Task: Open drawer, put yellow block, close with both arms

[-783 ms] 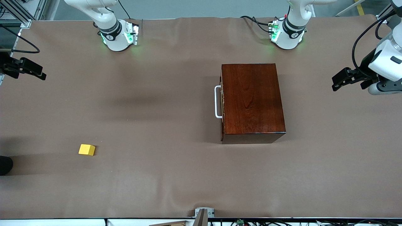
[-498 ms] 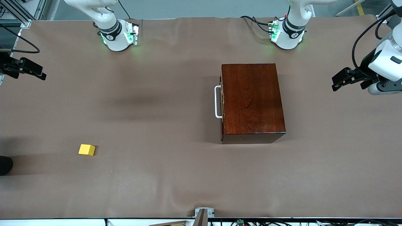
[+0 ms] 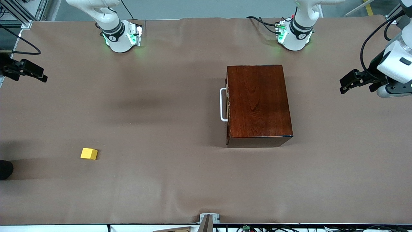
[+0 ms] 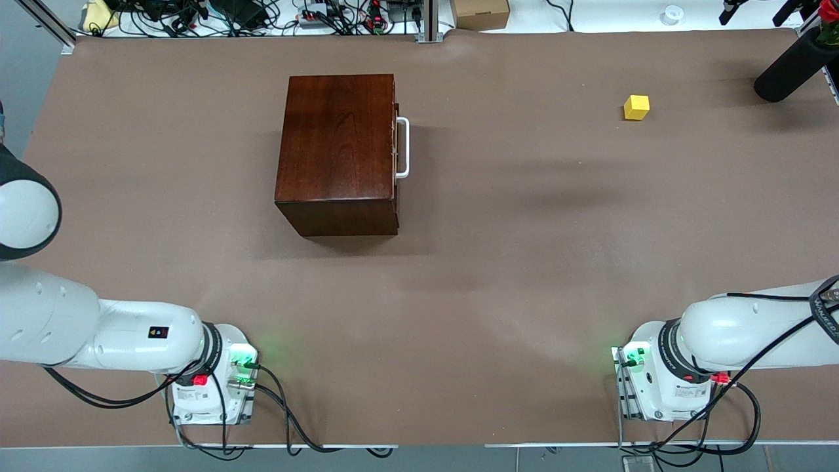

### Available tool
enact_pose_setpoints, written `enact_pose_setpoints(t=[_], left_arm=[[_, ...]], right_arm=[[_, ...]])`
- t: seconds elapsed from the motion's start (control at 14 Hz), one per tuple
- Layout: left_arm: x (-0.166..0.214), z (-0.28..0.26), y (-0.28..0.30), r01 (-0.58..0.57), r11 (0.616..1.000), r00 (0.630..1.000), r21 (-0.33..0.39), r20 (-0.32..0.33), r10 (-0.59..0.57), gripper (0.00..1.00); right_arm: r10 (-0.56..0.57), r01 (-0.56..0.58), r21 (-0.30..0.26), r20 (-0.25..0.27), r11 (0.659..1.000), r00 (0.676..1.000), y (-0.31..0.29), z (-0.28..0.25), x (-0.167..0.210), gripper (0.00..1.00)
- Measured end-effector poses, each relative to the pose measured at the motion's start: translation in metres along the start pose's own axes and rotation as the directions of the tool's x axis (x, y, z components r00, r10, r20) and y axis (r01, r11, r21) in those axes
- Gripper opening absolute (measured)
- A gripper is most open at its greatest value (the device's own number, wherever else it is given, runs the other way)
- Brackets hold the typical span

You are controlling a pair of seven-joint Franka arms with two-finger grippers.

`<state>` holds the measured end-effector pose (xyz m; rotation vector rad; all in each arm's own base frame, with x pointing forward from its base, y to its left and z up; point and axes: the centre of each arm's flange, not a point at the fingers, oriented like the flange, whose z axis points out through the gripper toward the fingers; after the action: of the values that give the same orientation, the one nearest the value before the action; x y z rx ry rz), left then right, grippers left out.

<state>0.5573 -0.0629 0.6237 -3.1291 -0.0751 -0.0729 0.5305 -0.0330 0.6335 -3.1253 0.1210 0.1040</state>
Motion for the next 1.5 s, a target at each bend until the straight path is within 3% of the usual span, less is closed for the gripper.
enact_pose_setpoints(t=[0.43,0.71,1.07,1.5], left_arm=[[0.001,0.007,0.033,-0.061,0.998,0.998,-0.012,0.006,0.061,1.0],[-0.013,0.015,0.141,-0.102,0.994,0.995,-0.041,0.012,0.102,1.0],[-0.068,0.031,0.289,-0.111,0.992,0.992,-0.066,0.047,0.114,1.0],[-0.133,0.094,0.425,-0.062,0.998,0.992,-0.026,0.106,0.064,1.0]], right_arm=[[-0.002,0.002,0.0,-0.001,1.0,1.0,-0.001,0.0,0.0,1.0],[-0.003,0.003,0.0,-0.001,1.0,1.0,-0.002,0.0,0.0,1.0],[-0.005,0.005,0.0,-0.001,1.0,1.0,-0.003,0.0,0.0,1.0],[-0.006,0.006,0.0,-0.001,1.0,1.0,-0.003,0.0,0.0,1.0]])
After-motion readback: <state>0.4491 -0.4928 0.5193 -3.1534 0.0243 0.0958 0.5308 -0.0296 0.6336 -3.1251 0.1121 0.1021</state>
